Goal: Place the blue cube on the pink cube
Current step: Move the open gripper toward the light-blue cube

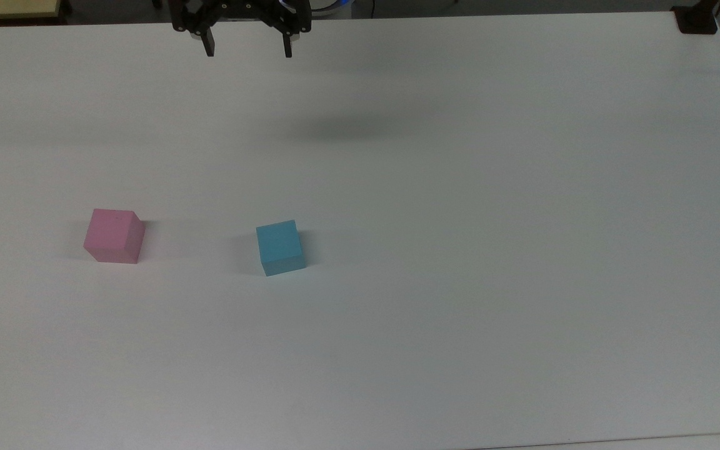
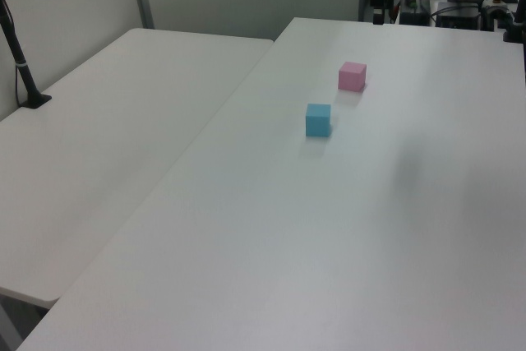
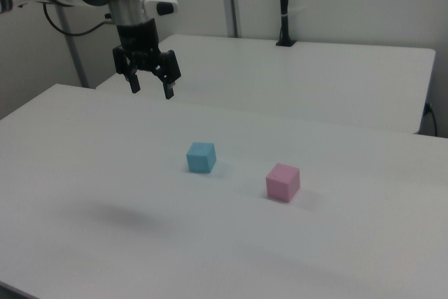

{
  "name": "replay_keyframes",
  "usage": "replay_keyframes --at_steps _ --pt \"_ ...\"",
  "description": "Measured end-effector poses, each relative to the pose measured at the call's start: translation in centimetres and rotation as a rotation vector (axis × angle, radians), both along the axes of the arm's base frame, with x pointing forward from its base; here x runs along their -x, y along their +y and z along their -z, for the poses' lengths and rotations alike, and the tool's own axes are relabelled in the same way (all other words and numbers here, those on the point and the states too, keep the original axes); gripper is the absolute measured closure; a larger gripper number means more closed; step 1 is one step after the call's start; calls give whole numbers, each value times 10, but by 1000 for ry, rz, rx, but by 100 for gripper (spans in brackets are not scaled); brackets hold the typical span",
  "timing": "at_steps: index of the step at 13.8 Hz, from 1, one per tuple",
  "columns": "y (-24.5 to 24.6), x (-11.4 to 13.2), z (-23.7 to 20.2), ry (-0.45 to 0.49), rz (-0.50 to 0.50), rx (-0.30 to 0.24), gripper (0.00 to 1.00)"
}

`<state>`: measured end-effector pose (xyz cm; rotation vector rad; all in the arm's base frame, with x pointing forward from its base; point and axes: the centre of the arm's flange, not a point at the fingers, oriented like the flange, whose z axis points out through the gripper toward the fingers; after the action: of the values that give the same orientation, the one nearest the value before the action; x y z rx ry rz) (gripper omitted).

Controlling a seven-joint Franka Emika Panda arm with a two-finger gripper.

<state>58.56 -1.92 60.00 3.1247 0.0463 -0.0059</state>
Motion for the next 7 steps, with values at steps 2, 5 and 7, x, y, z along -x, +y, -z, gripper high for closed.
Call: replay_keyframes --at_steps 2,5,7 --pt "-3 0 1 2 5 1 0" --pt "-13 1 1 2 21 1 0" --pt "-13 1 1 2 21 1 0"
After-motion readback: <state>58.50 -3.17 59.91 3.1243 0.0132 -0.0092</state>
